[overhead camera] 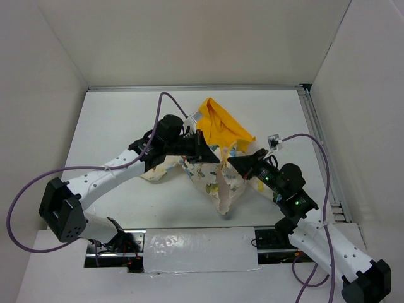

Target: Zip up the jacket

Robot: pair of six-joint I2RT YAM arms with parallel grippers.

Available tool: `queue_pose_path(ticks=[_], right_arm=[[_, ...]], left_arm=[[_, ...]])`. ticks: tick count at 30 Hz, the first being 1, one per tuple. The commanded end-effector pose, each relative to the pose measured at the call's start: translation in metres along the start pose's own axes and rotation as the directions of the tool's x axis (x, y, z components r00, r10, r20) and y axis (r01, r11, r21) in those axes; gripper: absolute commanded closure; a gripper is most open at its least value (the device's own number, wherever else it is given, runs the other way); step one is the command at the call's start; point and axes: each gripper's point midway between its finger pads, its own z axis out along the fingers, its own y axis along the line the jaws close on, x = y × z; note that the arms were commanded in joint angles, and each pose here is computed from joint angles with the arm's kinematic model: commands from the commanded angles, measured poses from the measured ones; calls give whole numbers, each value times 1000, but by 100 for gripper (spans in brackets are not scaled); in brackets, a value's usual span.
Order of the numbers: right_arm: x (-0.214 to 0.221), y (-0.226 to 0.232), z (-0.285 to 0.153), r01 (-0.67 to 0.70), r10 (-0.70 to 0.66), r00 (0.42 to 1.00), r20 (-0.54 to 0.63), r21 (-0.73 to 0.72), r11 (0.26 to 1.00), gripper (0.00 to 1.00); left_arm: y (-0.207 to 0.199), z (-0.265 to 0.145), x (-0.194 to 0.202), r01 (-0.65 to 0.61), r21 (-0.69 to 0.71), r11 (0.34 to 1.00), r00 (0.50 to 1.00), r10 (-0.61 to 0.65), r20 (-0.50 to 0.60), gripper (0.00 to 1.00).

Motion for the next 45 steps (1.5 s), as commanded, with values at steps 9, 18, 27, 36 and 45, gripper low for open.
queue_pose_path(ticks=[9,18,27,36,45], right_arm=[[-29,22,0,24,-17,995,98,-64,998,100],[-33,24,0,14,-5,993,118,-70,997,100],[-39,18,-2,-14,19,987,157,-34,999,100],[-27,19,-1,11,-7,996,93,-49,999,100],[-14,19,-6,3,1,998,58,-71,997,100]], left_arm=[[-23,-8,-3,-53,103,993,999,51,17,100],[-25,-9,-3,-53,111,992,998,52,19,100],[-23,-7,3,-50,121,991,999,51,-7,100],[-25,-8,1,-32,118,993,999,32,-1,100],[-31,-12,-12,-64,105,992,996,58,63,100]])
